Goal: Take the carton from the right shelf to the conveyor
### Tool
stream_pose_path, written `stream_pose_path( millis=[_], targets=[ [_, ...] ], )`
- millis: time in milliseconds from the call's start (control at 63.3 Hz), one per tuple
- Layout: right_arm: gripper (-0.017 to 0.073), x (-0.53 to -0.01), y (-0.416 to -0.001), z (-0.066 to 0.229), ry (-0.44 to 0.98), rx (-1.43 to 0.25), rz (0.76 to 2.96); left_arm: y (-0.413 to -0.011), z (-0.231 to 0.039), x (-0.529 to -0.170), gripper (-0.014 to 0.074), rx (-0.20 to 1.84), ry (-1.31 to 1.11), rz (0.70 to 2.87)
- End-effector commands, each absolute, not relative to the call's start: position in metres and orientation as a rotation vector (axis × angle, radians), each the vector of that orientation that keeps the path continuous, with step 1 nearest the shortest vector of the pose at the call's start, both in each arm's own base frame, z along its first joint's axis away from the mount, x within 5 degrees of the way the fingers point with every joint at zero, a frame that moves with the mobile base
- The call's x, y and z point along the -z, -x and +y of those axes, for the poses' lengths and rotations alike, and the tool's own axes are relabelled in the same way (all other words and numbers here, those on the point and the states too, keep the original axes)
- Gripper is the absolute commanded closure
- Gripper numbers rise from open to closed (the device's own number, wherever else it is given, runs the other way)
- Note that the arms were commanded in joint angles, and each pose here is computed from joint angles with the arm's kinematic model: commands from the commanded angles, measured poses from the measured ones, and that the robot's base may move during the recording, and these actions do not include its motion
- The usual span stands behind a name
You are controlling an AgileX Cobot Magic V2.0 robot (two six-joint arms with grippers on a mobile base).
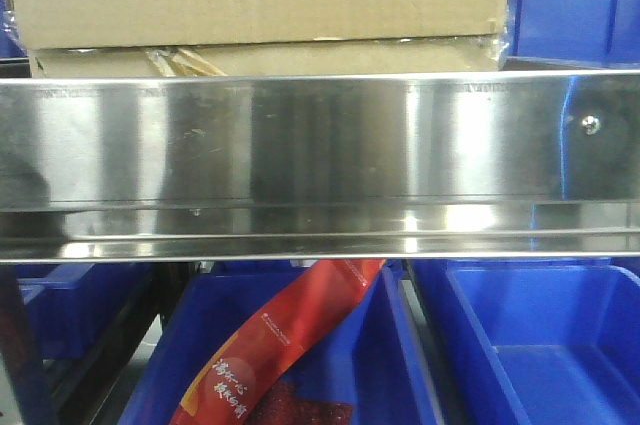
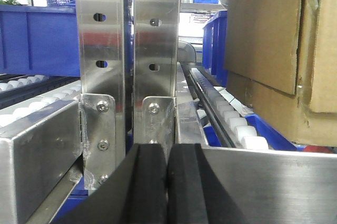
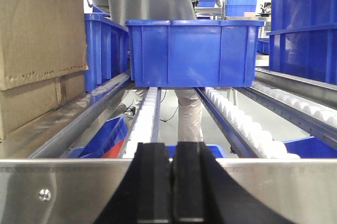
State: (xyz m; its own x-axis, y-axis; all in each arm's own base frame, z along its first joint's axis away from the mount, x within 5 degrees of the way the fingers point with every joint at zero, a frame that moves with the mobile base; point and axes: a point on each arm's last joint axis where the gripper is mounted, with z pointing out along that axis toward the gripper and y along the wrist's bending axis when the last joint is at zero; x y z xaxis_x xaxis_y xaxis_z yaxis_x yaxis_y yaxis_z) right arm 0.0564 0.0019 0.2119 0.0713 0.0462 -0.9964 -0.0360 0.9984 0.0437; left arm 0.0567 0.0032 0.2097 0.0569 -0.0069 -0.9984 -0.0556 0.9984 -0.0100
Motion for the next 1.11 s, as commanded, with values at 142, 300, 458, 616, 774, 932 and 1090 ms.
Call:
stream_pose_path(
  millis=[142, 300, 458, 616, 774, 932, 1090],
  targets=[
    [0.0628, -0.214, -0.056, 0.002, 0.002, -0.052, 1.475, -0.056, 0.003, -0.212, 0.0604, -0.033, 0.055, 1.492],
    [0.0628, -0.214, -0.056, 0.002, 0.002, -0.052, 1.475, -0.056, 0.003, -0.212, 0.0604, -0.033, 0.055, 1.49],
    [0.0628, -0.214, -0.056, 0.002, 0.002, -0.052, 1.475, -0.056, 0.003, -0.212, 0.0604, -0.033, 0.055, 1.491],
    [0.0628, -0.214, -0.056, 0.002, 0.002, -0.052, 1.475, -0.056, 0.003, -0.216, 0.0604, -0.034, 0.054, 1.455],
    [0.0628, -0.215, -0.056, 0.002, 0.002, -0.051, 1.463, -0.055, 0.003, -0.218, 0.0604, -0.017, 0.071, 1.428],
    [0.0628, -0.218, -0.056, 0.002, 0.001, -0.051, 1.429, -0.054, 0.004, -0.227, 0.0604, -0.019, 0.07, 1.323],
    [0.0628, -0.224, -0.055, 0.001, -0.002, -0.05, 1.362, -0.051, 0.003, -0.241, 0.0594, -0.018, 0.068, 1.317]
  ],
)
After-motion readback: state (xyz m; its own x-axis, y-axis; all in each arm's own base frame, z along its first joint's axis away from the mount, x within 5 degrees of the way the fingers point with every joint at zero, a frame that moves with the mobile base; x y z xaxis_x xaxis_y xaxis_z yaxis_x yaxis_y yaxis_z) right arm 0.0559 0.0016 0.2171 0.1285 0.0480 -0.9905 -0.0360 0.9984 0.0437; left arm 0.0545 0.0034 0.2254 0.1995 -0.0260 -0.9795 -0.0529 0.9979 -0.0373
